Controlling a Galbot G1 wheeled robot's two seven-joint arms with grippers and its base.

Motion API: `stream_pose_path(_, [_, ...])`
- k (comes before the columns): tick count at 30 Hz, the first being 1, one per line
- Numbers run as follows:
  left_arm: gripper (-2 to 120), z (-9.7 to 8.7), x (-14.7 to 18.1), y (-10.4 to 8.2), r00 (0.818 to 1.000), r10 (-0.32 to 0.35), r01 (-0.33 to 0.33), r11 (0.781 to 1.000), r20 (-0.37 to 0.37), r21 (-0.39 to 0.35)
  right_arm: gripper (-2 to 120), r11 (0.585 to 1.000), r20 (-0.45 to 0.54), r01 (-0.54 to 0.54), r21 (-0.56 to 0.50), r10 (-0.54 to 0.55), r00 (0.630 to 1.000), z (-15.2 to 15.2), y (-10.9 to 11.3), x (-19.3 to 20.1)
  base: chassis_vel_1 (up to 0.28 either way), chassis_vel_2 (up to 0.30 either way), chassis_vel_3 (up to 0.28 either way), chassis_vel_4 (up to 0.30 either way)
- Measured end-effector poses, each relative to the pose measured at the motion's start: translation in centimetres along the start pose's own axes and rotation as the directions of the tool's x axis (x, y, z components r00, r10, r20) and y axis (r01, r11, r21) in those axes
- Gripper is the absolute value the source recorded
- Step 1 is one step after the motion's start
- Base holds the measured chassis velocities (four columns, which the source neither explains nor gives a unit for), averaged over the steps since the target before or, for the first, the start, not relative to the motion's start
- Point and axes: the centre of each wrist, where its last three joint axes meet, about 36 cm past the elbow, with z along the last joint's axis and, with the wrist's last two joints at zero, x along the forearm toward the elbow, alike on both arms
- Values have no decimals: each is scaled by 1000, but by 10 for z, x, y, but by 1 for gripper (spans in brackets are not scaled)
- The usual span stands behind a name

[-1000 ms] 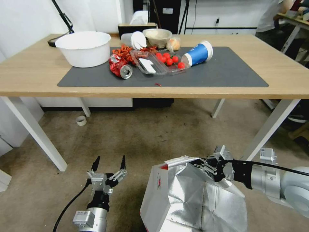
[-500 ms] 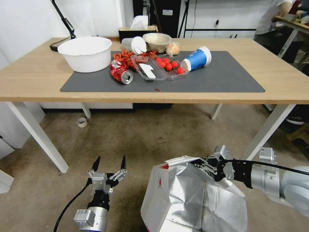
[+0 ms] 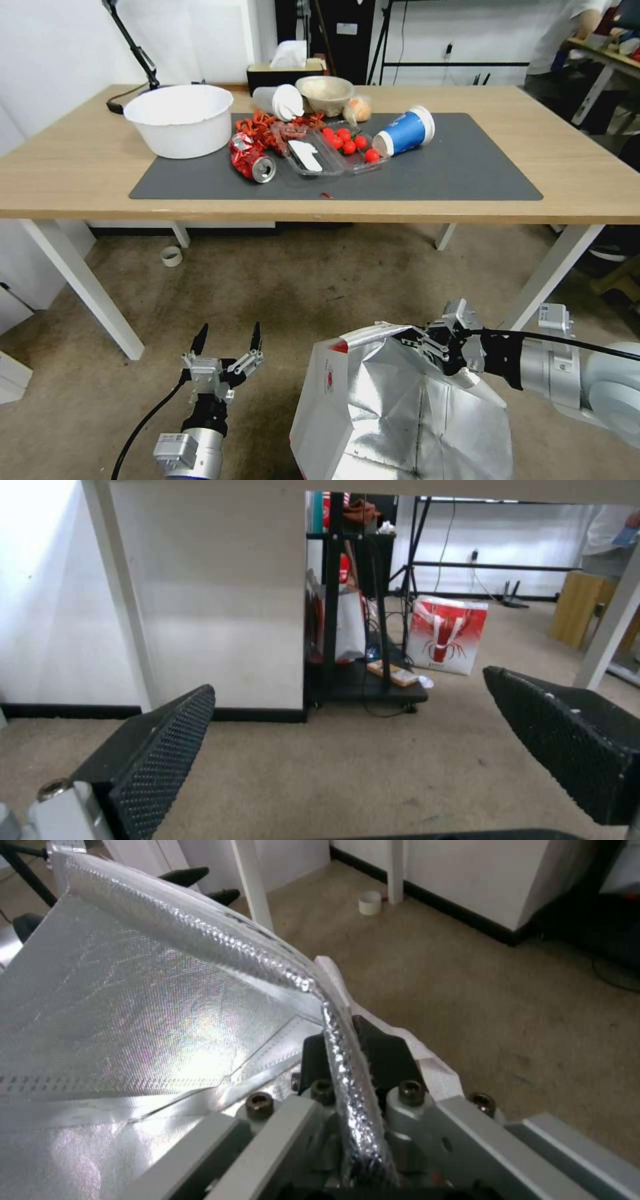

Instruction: Pick up the food delivery bag from the floor and place it on the table.

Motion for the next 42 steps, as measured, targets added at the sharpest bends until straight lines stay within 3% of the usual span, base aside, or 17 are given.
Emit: stream_pose_path(42, [100, -4, 1, -2, 1000, -1, 1, 1000, 5, 2, 0, 1000, -10, 19, 5, -19, 1000, -4, 5, 0, 0, 0, 0, 0])
